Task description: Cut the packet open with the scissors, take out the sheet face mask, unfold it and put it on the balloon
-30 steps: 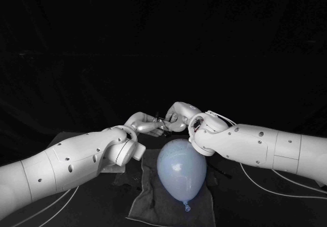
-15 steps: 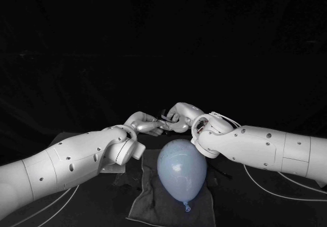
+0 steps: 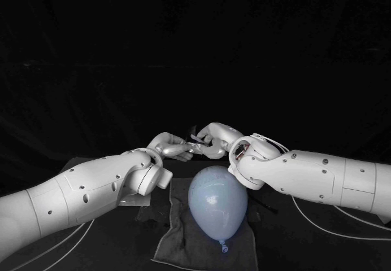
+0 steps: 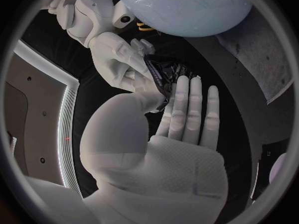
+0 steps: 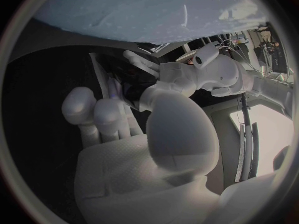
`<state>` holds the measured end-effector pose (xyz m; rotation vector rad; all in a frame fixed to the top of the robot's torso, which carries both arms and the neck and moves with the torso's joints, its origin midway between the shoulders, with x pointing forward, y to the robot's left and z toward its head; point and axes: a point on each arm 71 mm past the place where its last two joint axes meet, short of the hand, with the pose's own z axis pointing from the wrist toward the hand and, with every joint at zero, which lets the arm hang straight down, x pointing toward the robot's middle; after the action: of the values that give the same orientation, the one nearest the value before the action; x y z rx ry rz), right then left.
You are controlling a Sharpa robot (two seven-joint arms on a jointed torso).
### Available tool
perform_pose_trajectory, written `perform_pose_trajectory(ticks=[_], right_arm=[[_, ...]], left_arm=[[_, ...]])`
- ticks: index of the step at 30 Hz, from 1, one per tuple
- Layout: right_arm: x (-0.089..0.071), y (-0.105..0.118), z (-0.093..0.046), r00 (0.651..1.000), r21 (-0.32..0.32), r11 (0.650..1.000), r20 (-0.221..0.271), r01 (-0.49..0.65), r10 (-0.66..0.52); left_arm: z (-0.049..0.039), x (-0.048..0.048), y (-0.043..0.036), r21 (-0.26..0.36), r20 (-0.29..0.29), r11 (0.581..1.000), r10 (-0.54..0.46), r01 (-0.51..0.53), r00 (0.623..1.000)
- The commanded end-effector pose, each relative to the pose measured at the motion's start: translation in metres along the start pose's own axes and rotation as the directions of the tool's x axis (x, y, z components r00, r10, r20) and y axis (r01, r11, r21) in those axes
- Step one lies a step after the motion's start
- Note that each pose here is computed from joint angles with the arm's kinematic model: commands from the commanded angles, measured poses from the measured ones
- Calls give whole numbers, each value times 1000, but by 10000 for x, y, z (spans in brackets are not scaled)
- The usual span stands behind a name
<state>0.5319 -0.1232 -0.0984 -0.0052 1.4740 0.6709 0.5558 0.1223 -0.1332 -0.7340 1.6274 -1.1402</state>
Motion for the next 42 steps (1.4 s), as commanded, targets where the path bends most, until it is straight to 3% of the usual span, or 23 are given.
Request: perform_pose_trajectory(ticks=[1, 16, 30, 42], right_arm=[[-8, 66, 1, 999, -51, 998, -17, -29, 28], [-47, 71, -63, 997, -55, 996, -42, -72, 70], [-187, 11, -156, 997, -75, 994, -7, -77, 77], [-303, 67, -244, 997, -245, 968, 56, -43, 58]], left_arm=[[5, 5, 10, -15, 7, 1000, 3, -3, 1000], [13, -14, 21, -22, 19, 1000, 4, -3, 1000], [21, -40, 39, -34, 28, 999, 5, -4, 1000], [39, -48, 58, -63, 25, 998, 7, -5, 1000]])
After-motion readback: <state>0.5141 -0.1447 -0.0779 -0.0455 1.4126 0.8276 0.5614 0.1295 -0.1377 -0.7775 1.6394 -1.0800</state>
